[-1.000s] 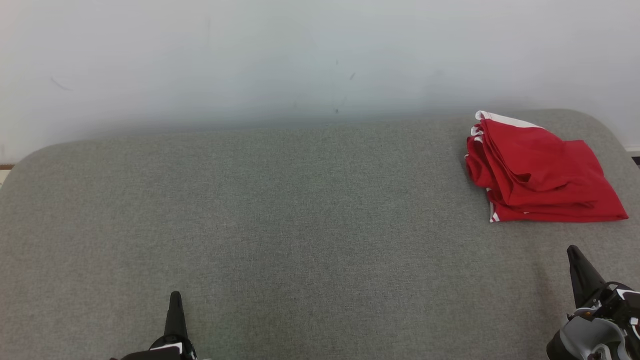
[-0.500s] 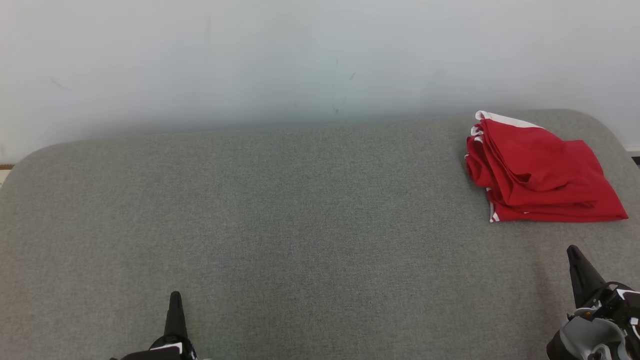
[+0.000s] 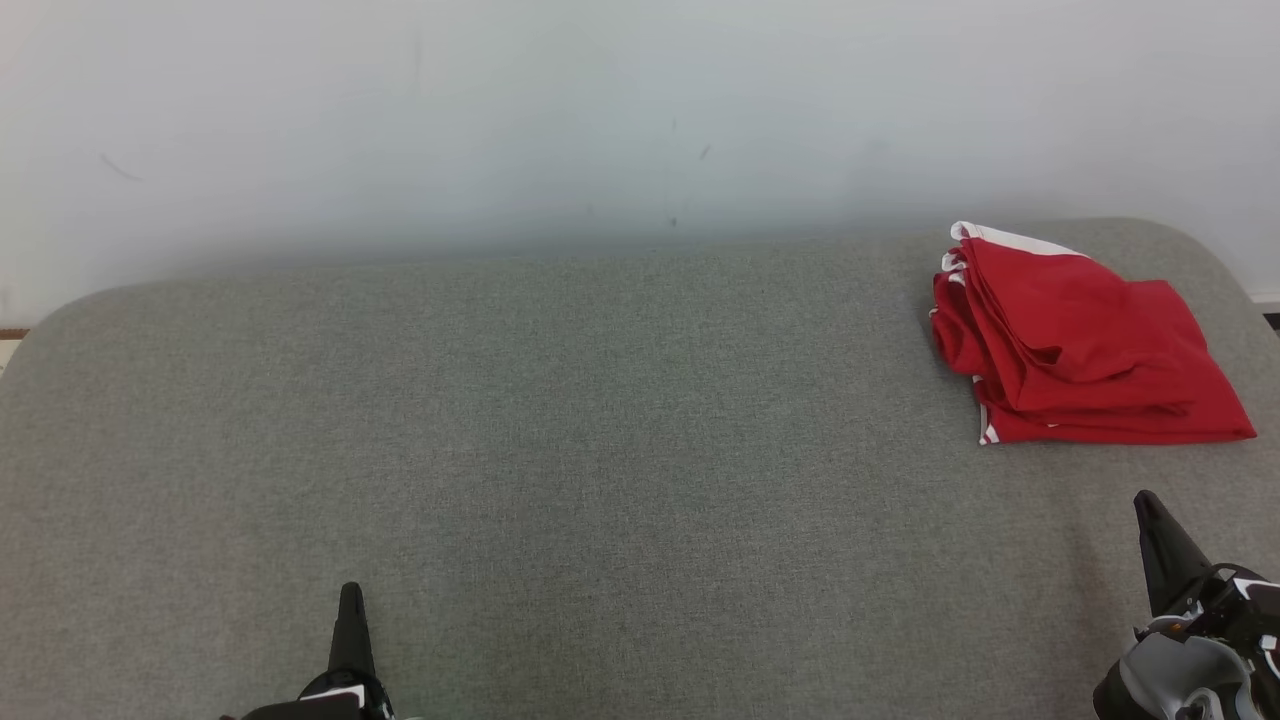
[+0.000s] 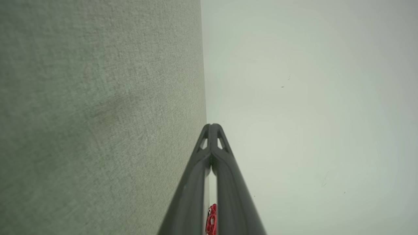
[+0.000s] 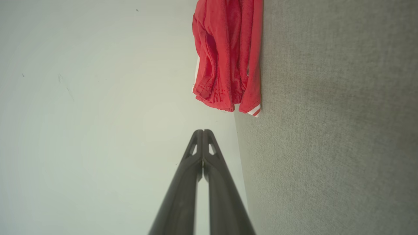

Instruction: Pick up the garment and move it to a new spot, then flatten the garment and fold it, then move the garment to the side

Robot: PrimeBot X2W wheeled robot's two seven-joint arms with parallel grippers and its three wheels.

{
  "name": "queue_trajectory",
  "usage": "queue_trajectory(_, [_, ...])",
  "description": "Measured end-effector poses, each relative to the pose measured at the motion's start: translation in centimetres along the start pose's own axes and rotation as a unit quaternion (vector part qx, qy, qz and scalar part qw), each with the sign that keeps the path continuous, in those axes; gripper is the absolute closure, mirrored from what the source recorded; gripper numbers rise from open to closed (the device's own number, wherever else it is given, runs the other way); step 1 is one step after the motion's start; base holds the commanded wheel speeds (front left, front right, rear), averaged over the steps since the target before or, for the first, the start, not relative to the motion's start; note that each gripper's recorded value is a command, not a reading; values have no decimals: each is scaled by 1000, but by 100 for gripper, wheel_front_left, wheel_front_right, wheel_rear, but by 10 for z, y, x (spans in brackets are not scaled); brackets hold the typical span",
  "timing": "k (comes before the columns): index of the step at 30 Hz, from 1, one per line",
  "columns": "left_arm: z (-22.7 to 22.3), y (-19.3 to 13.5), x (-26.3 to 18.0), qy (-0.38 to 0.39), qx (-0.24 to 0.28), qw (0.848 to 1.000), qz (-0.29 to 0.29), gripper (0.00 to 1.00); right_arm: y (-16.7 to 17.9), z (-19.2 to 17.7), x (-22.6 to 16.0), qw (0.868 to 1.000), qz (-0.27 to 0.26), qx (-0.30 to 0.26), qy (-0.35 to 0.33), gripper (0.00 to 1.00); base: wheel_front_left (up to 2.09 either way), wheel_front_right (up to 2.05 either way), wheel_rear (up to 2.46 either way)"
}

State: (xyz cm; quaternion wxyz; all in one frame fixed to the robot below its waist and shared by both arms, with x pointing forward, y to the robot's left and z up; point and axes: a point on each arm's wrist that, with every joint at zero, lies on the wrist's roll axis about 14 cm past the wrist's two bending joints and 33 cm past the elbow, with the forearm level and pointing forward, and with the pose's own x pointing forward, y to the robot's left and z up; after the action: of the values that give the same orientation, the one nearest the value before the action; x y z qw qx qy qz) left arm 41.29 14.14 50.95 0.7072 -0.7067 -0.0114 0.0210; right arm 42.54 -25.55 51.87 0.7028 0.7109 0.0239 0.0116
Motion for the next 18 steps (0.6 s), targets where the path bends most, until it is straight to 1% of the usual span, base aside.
queue_trajectory(18, [0, 0, 0, 0, 0, 1000, 0, 100, 0, 0, 0, 1000, 0, 0, 0, 100, 0, 0, 0])
